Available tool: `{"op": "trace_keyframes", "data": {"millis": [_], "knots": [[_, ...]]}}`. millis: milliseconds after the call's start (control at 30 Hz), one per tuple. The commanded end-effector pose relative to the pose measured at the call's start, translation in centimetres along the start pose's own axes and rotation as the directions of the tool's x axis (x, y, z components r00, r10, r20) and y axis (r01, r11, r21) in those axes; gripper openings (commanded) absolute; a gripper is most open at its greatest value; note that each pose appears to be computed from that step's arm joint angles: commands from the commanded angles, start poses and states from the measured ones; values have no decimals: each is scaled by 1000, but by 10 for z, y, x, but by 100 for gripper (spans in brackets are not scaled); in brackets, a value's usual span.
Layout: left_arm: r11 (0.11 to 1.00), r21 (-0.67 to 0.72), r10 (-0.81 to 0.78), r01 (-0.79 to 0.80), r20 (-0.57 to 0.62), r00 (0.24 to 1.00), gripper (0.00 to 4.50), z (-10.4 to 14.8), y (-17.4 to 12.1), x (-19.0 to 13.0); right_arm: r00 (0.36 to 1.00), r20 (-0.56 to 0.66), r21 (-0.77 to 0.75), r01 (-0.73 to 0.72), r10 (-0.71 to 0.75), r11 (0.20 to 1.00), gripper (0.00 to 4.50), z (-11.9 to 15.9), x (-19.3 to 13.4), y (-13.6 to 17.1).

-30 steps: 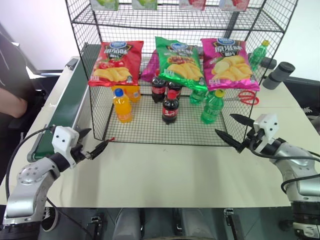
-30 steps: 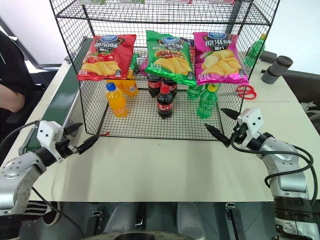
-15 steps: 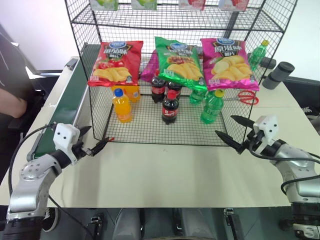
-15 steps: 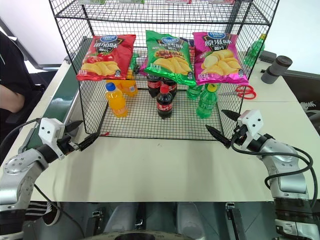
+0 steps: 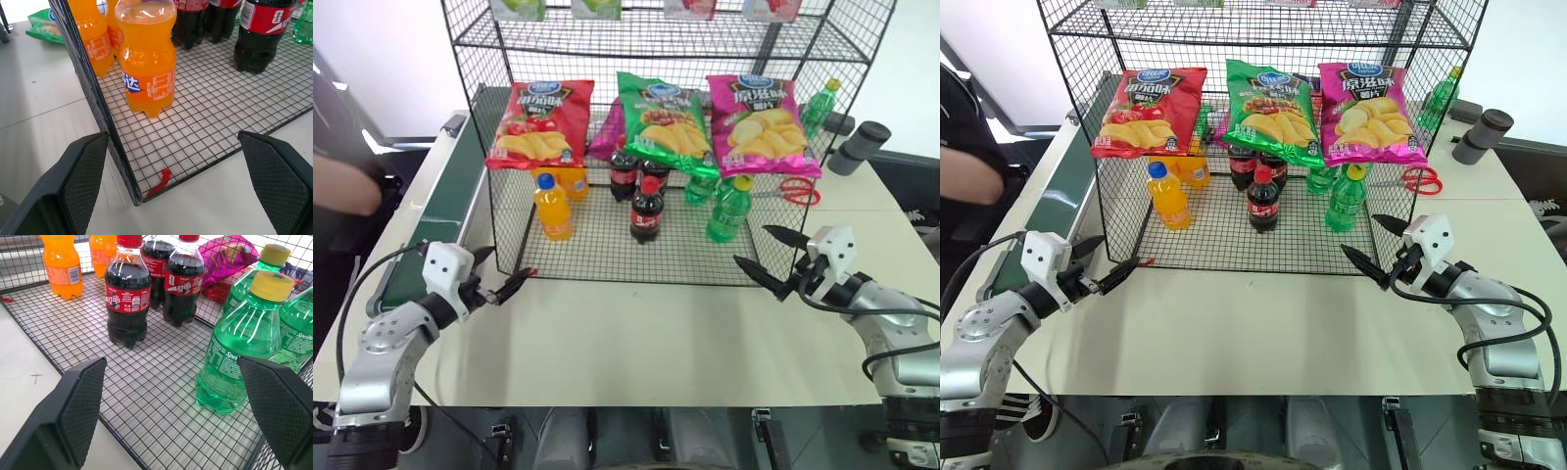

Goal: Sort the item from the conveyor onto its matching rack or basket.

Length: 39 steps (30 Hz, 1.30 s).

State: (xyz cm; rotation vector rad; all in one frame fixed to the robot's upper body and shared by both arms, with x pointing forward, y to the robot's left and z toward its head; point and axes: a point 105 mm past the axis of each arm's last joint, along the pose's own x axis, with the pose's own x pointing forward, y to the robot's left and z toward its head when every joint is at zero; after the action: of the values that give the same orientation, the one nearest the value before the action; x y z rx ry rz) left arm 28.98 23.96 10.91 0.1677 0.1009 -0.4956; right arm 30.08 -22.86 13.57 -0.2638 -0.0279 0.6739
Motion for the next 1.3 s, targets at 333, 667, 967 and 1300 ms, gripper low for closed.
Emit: {"op": "trace_keyframes", "data": {"millis": [333, 667, 967, 1300], "knots": [[1000, 15, 12, -13, 13, 1000, 450, 6, -3, -7, 1000, 17, -28, -4, 4, 1000, 444, 3, -2, 0], [1000, 13, 19, -19, 11, 1000, 450, 9, -2, -8, 1000, 16, -36, -2, 2, 999, 444, 1, 1, -4], [999, 11, 30, -31, 16, 999, 450, 11, 1, -3, 1000, 19, -35, 12, -12, 999, 444, -2, 1, -3], [1000, 12, 26, -26, 25, 999, 450, 13, 0, 2, 999, 28, -40, 27, -26, 999, 444, -1, 4, -4]]}}
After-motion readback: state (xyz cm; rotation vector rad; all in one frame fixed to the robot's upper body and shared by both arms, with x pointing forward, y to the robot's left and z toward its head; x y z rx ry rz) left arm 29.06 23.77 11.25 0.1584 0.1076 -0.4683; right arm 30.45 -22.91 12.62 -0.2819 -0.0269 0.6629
